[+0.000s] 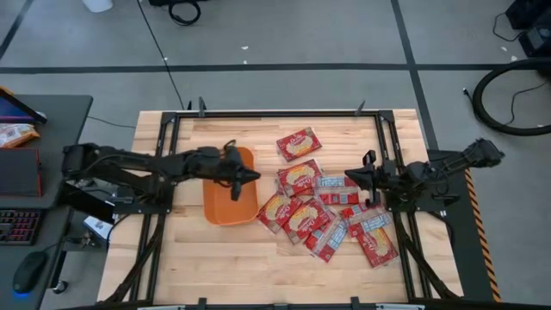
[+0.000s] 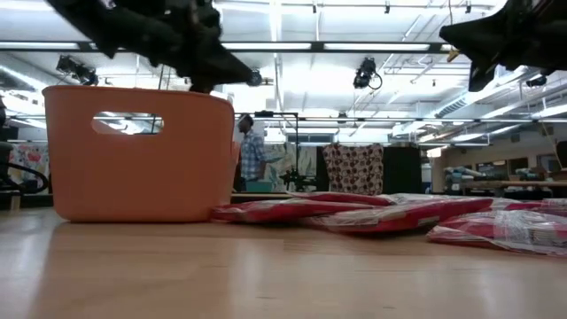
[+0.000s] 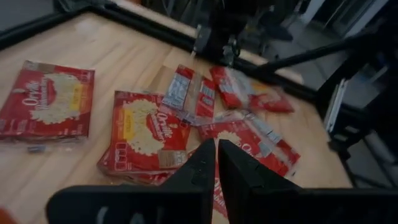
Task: Sort popcorn bags into baskets
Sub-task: Put the popcorn bag into the orange bin
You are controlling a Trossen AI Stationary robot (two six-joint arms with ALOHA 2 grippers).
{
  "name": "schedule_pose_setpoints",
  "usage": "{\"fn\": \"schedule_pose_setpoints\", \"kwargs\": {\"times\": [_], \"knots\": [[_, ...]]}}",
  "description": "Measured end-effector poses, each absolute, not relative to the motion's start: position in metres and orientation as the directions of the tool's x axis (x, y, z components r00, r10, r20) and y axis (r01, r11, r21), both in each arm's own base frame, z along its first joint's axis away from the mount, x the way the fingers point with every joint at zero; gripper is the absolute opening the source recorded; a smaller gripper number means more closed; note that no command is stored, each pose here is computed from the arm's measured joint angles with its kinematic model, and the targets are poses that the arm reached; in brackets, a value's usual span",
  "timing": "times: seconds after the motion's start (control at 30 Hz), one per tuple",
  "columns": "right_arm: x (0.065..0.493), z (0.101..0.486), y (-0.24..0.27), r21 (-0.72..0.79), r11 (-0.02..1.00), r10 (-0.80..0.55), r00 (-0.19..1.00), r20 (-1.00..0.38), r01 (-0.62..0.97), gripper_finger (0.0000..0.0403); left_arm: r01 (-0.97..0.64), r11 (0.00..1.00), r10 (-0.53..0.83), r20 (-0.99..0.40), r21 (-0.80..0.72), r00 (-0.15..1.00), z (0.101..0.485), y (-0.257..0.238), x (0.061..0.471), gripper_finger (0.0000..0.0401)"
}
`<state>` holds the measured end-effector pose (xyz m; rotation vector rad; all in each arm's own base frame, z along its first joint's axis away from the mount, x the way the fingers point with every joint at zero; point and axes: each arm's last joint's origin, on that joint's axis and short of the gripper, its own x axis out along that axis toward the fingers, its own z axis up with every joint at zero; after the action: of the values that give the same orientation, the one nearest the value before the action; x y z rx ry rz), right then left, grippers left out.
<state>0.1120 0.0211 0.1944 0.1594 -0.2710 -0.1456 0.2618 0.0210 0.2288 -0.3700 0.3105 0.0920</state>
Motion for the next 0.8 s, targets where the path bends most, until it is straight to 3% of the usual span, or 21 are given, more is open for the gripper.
{"fn": "schedule_pose_setpoints", "kwargs": {"times": [0.13, 0.47, 0.8], "knots": [[0.114, 0.194, 0.019, 0.169, 0.975, -0.181, 0.952, 0.248, 0.142, 0.0016, -0.162, 0.943, 0.028, -0.415, -0.291, 0.910, 0.229, 0.023, 0.288, 0.0054], [0.121, 0.187, 0.020, 0.114, 0.980, -0.184, 0.965, 0.186, 0.164, 0.0016, -0.164, 0.970, 0.011, -0.638, -0.181, 0.770, 0.222, 0.026, 0.355, 0.0165], [0.128, 0.199, 0.023, 0.156, 0.976, -0.178, 0.970, 0.165, 0.152, 0.0016, -0.134, 0.990, 0.121, -0.770, 0.047, 0.626, 0.223, -0.003, 0.408, 0.0176]]}}
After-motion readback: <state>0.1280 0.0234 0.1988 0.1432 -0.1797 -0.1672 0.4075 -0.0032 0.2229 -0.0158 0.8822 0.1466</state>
